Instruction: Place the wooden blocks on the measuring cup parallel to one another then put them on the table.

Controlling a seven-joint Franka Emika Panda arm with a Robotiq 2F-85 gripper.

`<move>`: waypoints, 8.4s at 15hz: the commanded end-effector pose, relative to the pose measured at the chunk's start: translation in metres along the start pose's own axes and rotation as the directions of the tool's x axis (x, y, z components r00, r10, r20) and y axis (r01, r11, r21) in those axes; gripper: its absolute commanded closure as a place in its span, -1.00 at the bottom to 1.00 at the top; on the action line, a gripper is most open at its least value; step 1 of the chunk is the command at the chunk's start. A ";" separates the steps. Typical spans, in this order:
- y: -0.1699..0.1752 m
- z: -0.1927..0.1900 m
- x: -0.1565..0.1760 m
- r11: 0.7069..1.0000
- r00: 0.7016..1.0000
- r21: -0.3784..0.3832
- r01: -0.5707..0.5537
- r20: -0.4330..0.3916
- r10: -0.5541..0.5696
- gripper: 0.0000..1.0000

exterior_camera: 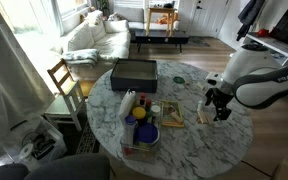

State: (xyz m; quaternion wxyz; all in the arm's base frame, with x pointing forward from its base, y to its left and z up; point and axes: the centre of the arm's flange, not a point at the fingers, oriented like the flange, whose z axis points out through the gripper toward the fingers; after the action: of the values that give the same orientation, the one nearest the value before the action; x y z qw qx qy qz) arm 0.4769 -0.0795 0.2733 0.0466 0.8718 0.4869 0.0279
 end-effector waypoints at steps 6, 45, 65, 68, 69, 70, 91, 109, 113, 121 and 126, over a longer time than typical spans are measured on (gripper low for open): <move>-0.003 0.024 -0.005 0.999 0.999 0.036 0.027 -0.027 -0.026 -1.00; 0.010 0.007 -0.007 1.000 1.000 -0.007 0.008 -0.026 -0.008 -0.17; -0.003 0.002 0.010 1.000 1.000 0.023 0.013 -0.004 -0.013 -0.17; -0.006 0.002 0.012 1.000 1.000 0.023 0.010 -0.010 -0.010 -0.17; -0.006 0.002 0.012 1.000 1.000 0.022 0.012 -0.011 -0.012 -0.17; -0.006 0.003 0.013 1.000 1.000 0.022 0.013 -0.011 -0.012 -0.17; -0.011 0.009 0.016 0.999 1.000 0.028 0.024 -0.009 -0.023 -0.17; -0.009 0.020 0.023 0.999 0.999 0.037 0.033 -0.039 -0.031 -1.00; -0.010 0.024 0.024 0.998 0.998 0.044 0.036 -0.046 -0.034 -1.00; -0.009 0.030 0.025 0.999 0.998 0.051 0.015 -0.060 -0.012 -1.00; -0.008 0.032 0.025 0.999 0.998 0.046 0.012 -0.060 -0.009 -1.00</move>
State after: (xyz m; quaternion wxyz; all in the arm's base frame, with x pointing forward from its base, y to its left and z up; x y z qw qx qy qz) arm 0.4856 -0.0525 0.2484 0.0136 0.8705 0.4907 0.0346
